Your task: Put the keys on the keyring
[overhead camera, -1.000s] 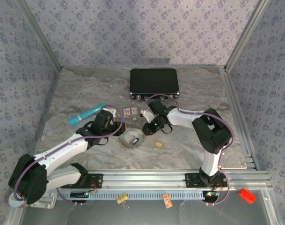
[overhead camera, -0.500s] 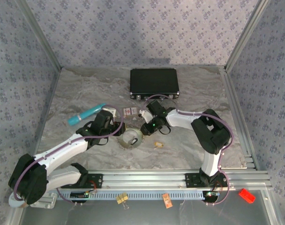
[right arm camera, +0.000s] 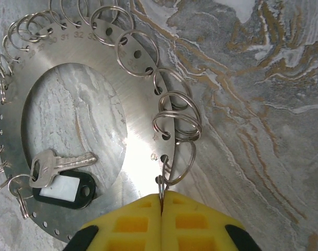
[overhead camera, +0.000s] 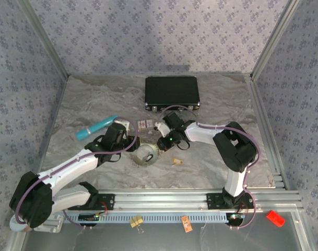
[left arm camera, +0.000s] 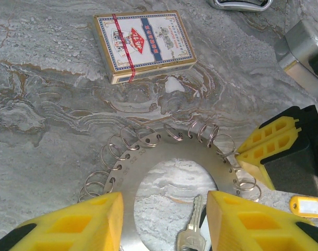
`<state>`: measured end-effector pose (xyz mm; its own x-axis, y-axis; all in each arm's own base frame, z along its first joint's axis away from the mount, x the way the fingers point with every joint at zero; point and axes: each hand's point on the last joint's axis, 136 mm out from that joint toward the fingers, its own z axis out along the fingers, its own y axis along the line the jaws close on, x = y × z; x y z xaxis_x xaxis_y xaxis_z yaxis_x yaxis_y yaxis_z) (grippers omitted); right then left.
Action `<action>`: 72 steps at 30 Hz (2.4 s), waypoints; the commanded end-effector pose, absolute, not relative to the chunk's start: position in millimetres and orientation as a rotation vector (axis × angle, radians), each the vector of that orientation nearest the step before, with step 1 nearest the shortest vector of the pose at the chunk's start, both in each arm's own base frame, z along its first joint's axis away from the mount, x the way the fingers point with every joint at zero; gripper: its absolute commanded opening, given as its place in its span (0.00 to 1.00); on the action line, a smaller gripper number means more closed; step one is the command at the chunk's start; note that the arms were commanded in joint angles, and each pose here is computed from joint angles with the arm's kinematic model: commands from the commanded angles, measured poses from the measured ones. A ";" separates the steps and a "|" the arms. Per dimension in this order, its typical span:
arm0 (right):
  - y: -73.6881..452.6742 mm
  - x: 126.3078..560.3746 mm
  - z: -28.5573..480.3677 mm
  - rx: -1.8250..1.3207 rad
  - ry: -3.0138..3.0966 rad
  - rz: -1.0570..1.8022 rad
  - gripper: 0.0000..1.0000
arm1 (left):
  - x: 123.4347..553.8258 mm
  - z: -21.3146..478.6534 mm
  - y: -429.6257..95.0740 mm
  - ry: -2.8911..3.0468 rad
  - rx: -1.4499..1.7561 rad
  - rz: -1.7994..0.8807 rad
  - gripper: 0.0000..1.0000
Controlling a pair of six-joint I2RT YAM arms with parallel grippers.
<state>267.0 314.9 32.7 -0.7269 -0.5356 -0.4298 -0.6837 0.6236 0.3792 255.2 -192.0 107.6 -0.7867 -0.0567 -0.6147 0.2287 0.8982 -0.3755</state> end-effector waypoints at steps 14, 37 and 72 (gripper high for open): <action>326.6 240.9 108.7 -1.173 2.182 0.805 0.00 | 253.5 157.8 -197.2 2.079 0.273 -0.677 0.43; 348.1 200.2 185.4 -1.482 1.804 0.878 0.00 | 195.2 172.3 -254.6 1.686 1.018 -0.849 0.25; 368.0 168.0 206.4 -1.648 1.600 0.947 0.00 | 155.7 178.4 -269.5 1.524 1.277 -0.931 0.00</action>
<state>180.7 347.4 165.4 -0.1257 -0.6386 -0.7592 -0.9920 0.0721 0.1037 171.7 -257.9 155.8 -0.1438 0.3284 -0.9335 0.9549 0.2938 -0.0437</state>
